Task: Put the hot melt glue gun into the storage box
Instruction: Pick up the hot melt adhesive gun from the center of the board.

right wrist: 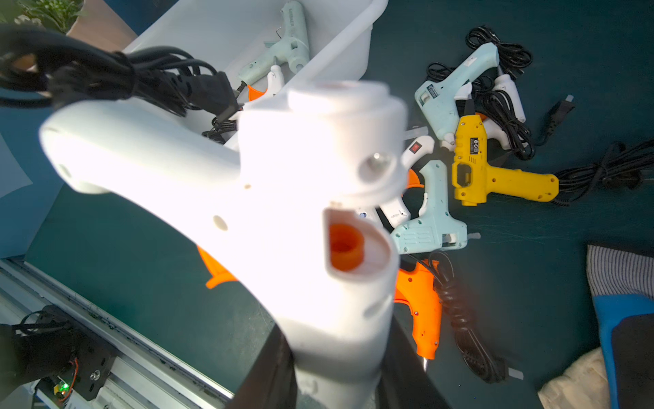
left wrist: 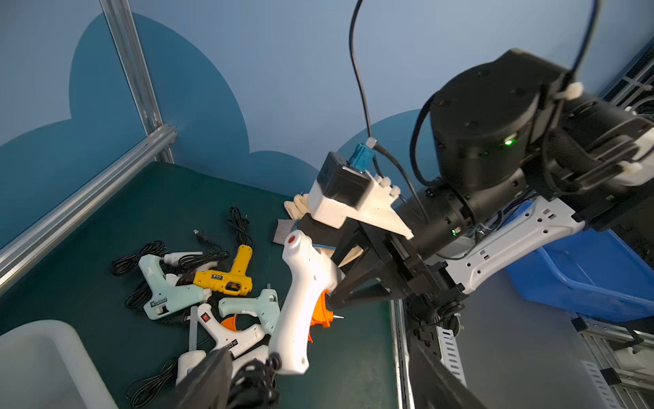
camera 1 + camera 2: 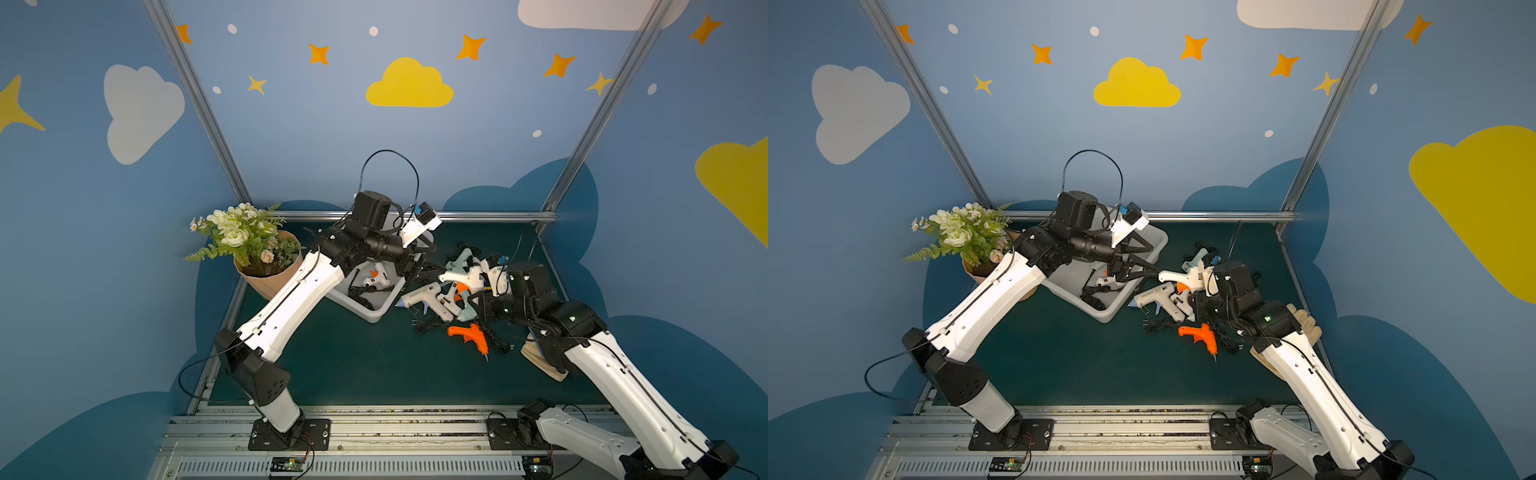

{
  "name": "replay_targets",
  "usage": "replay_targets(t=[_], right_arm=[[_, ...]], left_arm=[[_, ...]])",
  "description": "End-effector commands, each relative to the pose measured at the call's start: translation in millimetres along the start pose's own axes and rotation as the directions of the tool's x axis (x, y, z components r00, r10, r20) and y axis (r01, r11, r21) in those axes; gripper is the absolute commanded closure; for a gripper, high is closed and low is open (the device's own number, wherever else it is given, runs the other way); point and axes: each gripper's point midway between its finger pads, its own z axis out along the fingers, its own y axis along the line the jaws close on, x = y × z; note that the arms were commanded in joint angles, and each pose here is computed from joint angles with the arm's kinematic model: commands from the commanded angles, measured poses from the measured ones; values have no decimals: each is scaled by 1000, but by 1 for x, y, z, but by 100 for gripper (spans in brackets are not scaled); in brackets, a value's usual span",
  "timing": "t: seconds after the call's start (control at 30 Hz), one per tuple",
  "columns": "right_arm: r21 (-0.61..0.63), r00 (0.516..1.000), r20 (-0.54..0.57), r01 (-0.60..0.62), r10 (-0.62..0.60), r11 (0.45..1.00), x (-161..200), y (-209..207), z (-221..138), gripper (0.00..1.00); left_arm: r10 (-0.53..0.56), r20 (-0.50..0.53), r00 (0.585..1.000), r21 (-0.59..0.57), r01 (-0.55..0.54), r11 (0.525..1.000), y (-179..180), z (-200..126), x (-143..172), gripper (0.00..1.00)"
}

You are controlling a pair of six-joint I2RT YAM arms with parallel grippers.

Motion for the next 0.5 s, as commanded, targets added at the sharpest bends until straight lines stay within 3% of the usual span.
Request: replay_targets(t=[0.0,0.47], right_arm=[[8,998,46,40,-40,999,-15,6,-7,100],[39,995,38,87,-88,995,-20,9,-2,100]], left_arm=[[-59,-140,988,64,69,996,-2,9,31,22],[-69,-313,947,136,116,984,-2,40,64,27]])
